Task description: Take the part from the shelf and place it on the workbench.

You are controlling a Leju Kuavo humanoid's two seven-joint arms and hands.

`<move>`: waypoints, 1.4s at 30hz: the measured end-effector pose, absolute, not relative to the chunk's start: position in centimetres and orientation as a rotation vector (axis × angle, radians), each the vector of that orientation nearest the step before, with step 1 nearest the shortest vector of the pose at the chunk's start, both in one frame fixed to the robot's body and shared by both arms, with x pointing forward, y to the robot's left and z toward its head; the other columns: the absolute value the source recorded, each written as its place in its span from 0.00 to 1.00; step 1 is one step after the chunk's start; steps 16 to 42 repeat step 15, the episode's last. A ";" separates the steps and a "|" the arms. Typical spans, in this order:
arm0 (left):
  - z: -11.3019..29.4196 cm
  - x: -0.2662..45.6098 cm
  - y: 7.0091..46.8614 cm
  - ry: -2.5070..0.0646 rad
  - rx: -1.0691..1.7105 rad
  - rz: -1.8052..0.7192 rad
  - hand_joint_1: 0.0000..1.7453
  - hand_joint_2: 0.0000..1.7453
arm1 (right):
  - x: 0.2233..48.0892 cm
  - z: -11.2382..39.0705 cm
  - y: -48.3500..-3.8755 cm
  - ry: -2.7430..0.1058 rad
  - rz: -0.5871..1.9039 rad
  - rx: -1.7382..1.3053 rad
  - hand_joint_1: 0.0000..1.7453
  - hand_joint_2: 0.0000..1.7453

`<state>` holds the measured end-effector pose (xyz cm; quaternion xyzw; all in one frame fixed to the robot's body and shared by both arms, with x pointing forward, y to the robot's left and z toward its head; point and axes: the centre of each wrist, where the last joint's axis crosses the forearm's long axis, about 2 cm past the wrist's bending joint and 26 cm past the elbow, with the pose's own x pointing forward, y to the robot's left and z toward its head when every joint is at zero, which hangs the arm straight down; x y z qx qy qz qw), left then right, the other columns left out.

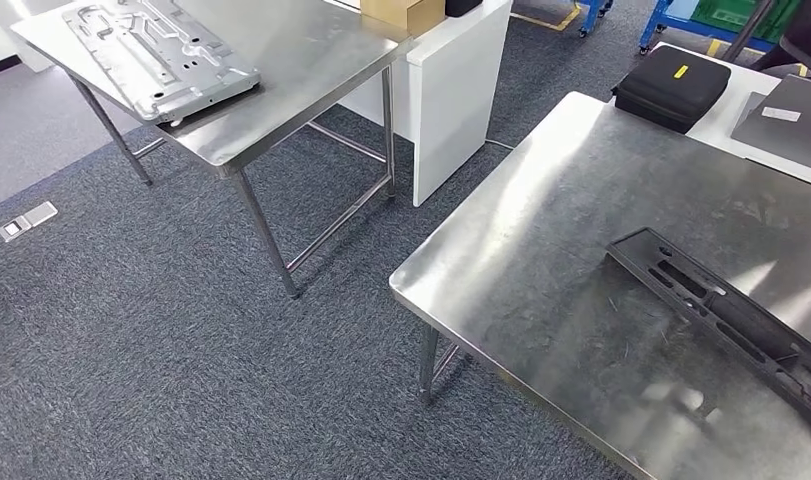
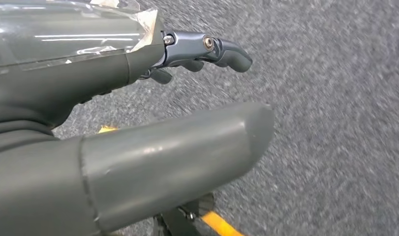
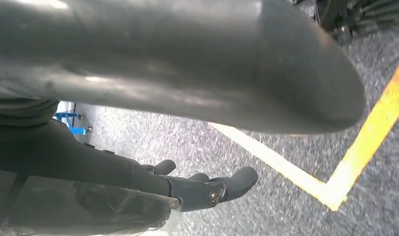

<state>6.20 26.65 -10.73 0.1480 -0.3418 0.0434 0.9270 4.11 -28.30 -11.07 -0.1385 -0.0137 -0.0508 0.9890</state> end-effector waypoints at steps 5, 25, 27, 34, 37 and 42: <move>-10.7 6.2 26.5 -0.705 0.301 0.089 0.00 0.00 | 4.2 -11.1 -28.5 -0.025 -0.101 -0.283 0.00 0.00; -10.7 6.3 26.3 -0.707 0.292 0.086 0.00 0.00 | 4.4 -11.0 -28.8 -0.016 -0.105 -0.295 0.00 0.00; -10.7 6.3 26.3 -0.707 0.292 0.086 0.00 0.00 | 4.4 -11.0 -28.8 -0.016 -0.105 -0.295 0.00 0.00; -10.7 6.3 26.3 -0.707 0.292 0.086 0.00 0.00 | 4.4 -11.0 -28.8 -0.016 -0.105 -0.295 0.00 0.00; -10.7 6.3 26.3 -0.707 0.292 0.086 0.00 0.00 | 4.4 -11.0 -28.8 -0.016 -0.105 -0.295 0.00 0.00; -10.7 6.3 26.3 -0.707 0.292 0.086 0.00 0.00 | 4.4 -11.0 -28.8 -0.016 -0.105 -0.295 0.00 0.00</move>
